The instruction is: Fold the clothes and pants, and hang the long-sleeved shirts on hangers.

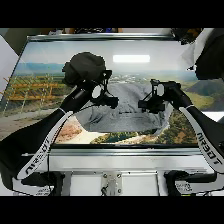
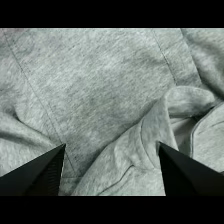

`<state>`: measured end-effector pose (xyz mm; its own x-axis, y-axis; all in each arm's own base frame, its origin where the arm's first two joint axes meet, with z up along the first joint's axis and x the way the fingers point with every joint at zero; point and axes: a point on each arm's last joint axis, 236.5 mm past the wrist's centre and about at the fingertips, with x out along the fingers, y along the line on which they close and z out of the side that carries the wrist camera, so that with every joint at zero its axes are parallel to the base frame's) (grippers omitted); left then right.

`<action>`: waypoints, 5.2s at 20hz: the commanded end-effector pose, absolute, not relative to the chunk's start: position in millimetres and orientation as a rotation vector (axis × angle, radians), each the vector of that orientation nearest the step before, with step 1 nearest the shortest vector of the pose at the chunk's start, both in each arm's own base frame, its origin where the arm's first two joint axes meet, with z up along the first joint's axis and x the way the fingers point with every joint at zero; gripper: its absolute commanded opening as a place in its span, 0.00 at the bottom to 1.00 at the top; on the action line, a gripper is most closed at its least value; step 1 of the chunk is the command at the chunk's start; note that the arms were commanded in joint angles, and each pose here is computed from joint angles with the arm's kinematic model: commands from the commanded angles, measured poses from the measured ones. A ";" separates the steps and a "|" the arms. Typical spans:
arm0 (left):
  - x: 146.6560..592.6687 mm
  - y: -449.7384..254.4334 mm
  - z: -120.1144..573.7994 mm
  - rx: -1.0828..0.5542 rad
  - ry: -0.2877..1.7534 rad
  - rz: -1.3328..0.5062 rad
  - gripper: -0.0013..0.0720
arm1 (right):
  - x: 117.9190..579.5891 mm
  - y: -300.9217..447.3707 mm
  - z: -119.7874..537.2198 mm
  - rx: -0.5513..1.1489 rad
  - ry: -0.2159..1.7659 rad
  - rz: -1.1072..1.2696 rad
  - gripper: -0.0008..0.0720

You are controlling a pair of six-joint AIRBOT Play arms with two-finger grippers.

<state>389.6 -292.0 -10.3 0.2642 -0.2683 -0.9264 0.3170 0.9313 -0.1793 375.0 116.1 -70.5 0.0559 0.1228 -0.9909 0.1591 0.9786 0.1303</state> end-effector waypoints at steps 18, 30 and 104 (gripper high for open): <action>321.9 -337.1 -23.5 0.087 1.411 -0.533 0.86 | 307.3 103.7 -16.3 -0.174 1.587 0.021 0.04; 331.2 -352.8 -23.0 0.008 1.375 -0.547 0.86 | 302.7 110.2 -5.6 -0.142 1.573 0.048 0.04; 430.0 113.6 -39.1 0.206 1.294 0.342 0.96 | 257.1 136.9 76.5 -0.033 1.436 0.098 0.06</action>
